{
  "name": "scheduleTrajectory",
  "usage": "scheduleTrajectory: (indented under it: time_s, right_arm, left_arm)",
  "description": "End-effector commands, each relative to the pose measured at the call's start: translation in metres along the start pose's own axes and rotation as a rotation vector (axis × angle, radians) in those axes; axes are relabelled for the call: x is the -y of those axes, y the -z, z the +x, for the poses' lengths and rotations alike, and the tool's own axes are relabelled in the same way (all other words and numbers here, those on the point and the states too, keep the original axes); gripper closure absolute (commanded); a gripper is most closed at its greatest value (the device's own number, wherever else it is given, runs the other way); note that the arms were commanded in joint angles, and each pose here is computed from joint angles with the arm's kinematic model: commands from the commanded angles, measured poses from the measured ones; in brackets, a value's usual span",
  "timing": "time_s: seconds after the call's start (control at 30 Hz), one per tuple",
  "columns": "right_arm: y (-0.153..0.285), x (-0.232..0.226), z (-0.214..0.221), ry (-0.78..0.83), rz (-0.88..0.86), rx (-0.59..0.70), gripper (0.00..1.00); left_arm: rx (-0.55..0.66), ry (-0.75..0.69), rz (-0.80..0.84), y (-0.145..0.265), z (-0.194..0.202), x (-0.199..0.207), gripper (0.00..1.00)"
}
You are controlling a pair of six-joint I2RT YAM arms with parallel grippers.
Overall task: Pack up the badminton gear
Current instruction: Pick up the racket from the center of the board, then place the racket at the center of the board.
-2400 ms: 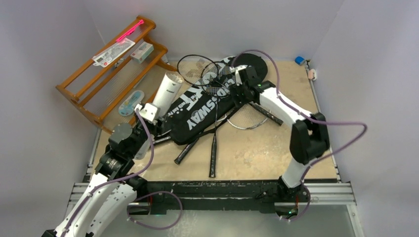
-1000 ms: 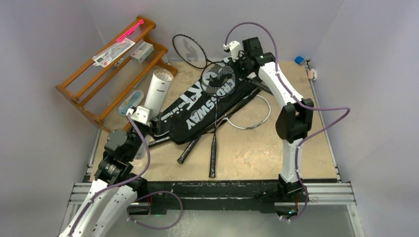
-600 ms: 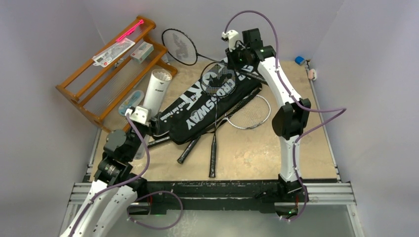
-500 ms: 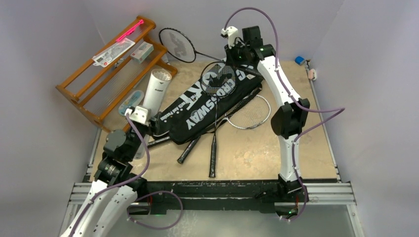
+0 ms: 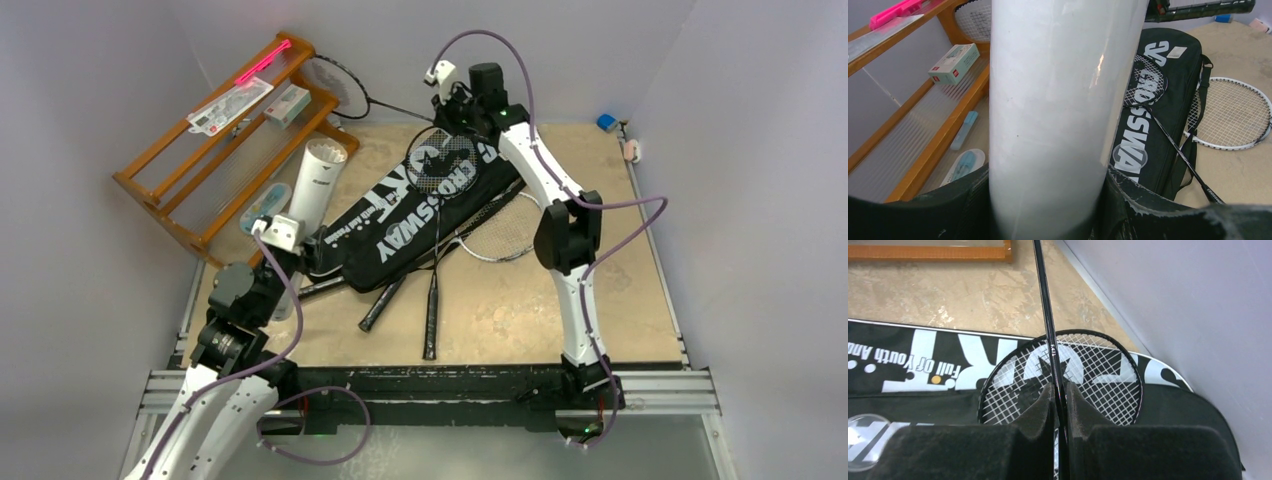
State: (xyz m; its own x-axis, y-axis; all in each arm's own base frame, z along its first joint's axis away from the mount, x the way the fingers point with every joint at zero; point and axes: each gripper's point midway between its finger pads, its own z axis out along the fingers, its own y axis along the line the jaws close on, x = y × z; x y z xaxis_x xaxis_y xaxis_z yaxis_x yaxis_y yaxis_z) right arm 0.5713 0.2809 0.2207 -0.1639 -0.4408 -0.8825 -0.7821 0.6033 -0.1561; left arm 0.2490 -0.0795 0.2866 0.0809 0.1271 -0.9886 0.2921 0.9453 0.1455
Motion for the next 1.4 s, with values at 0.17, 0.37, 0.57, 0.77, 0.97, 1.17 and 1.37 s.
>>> scheduleTrajectory:
  time_s: [0.17, 0.37, 0.57, 0.77, 0.97, 1.17, 1.37]
  right_arm:
    - [-0.034, 0.012, -0.021, 0.072, 0.012, 0.152, 1.00]
    - [-0.047, -0.004, 0.018, 0.019, -0.044, 0.063, 1.00]
    - [-0.032, -0.005, 0.053, -0.004, 0.042, -0.119, 1.00]
    - [-0.011, 0.004, 0.070, -0.038, 0.149, -0.240, 1.00]
    - [0.021, 0.025, 0.069, -0.084, 0.335, -0.321, 1.00]
    - [0.056, 0.001, 0.040, -0.146, 0.288, -0.196, 1.00]
    - [0.060, -0.001, -0.004, -0.124, 0.252, -0.039, 1.00]
  left_arm:
    - [0.067, 0.016, -0.002, -0.004, -0.015, -0.002, 0.62]
    - [0.067, 0.018, 0.003, -0.006, -0.014, -0.002, 0.62]
    - [0.070, 0.024, 0.008, -0.005, -0.015, -0.002, 0.62]
    - [0.068, 0.029, 0.012, -0.005, -0.015, -0.001, 0.62]
    - [0.071, 0.029, 0.011, -0.004, -0.015, -0.002, 0.62]
    - [0.072, 0.029, 0.016, -0.004, -0.015, -0.001, 0.62]
    - [0.077, 0.028, 0.014, -0.003, -0.016, -0.001, 0.62]
